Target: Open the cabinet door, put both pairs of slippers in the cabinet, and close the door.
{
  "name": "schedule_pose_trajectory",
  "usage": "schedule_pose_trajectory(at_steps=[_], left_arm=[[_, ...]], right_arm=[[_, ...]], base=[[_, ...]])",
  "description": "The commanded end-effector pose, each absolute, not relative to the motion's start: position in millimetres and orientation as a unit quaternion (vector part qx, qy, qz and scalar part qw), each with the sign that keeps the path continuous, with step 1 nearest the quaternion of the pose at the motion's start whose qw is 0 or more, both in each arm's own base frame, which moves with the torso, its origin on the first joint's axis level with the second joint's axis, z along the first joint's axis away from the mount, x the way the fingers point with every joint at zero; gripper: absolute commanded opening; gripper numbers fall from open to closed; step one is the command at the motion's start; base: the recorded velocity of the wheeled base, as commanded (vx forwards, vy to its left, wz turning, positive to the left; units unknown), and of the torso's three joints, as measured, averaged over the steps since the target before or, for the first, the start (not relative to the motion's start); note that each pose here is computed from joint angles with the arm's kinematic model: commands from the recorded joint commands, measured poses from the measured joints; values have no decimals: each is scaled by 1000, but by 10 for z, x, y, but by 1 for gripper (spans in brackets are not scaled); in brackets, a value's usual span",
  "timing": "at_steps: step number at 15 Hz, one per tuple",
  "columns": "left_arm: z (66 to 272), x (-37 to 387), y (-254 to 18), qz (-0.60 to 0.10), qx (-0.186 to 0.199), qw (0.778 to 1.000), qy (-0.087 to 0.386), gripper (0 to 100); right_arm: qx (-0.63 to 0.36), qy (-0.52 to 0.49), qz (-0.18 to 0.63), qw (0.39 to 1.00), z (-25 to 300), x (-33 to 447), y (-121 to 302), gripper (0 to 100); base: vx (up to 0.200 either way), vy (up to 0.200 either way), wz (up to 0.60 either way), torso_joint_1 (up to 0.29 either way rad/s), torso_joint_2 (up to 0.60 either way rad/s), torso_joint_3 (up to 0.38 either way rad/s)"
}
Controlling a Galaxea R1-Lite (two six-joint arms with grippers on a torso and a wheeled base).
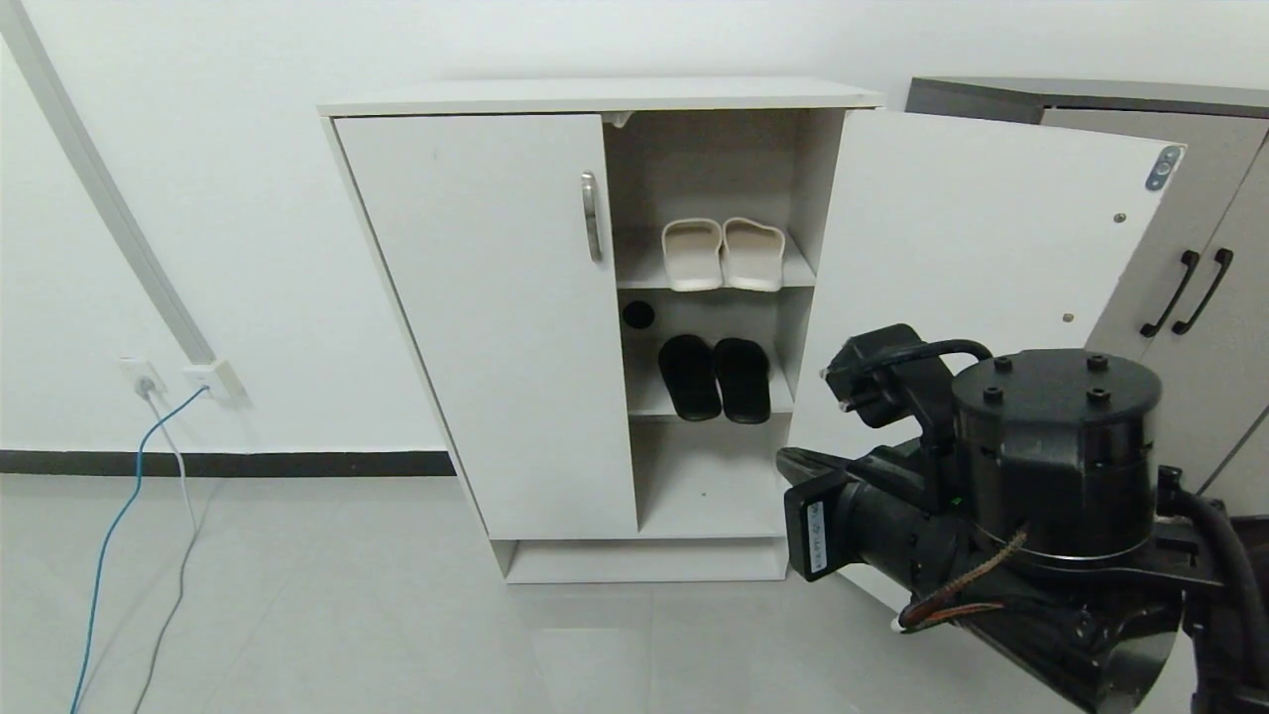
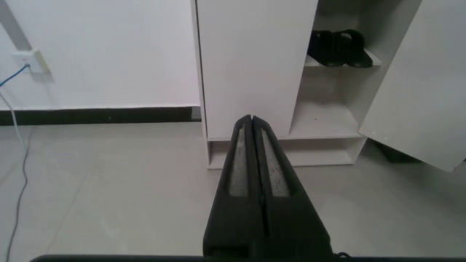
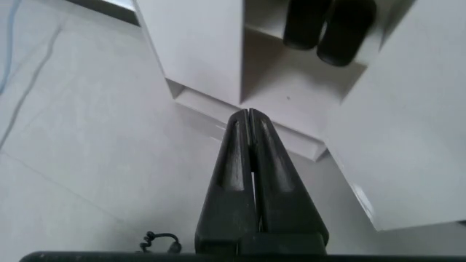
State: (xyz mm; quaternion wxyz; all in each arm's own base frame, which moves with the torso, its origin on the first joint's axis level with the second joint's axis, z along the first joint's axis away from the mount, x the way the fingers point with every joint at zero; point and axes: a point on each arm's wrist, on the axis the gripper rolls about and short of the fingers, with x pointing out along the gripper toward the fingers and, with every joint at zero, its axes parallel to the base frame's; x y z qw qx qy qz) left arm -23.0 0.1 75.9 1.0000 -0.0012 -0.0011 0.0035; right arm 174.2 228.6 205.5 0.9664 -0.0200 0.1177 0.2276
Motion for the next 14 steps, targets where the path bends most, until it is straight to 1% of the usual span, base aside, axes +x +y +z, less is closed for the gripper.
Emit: schedule_pose_trajectory(at_steps=[1, 14], left_arm=[[759, -229, 1, 4, -2, 1000, -1, 0], [759, -229, 1, 4, -2, 1000, -1, 0]], right_arm=[[-25, 123, 229, 965, 2011, 1755, 2314, 0], [-31, 130, 224, 965, 1953, 1799, 2337, 0]], base=[[0, 0, 0, 0, 0, 0], [0, 0, 0, 0, 0, 0]])
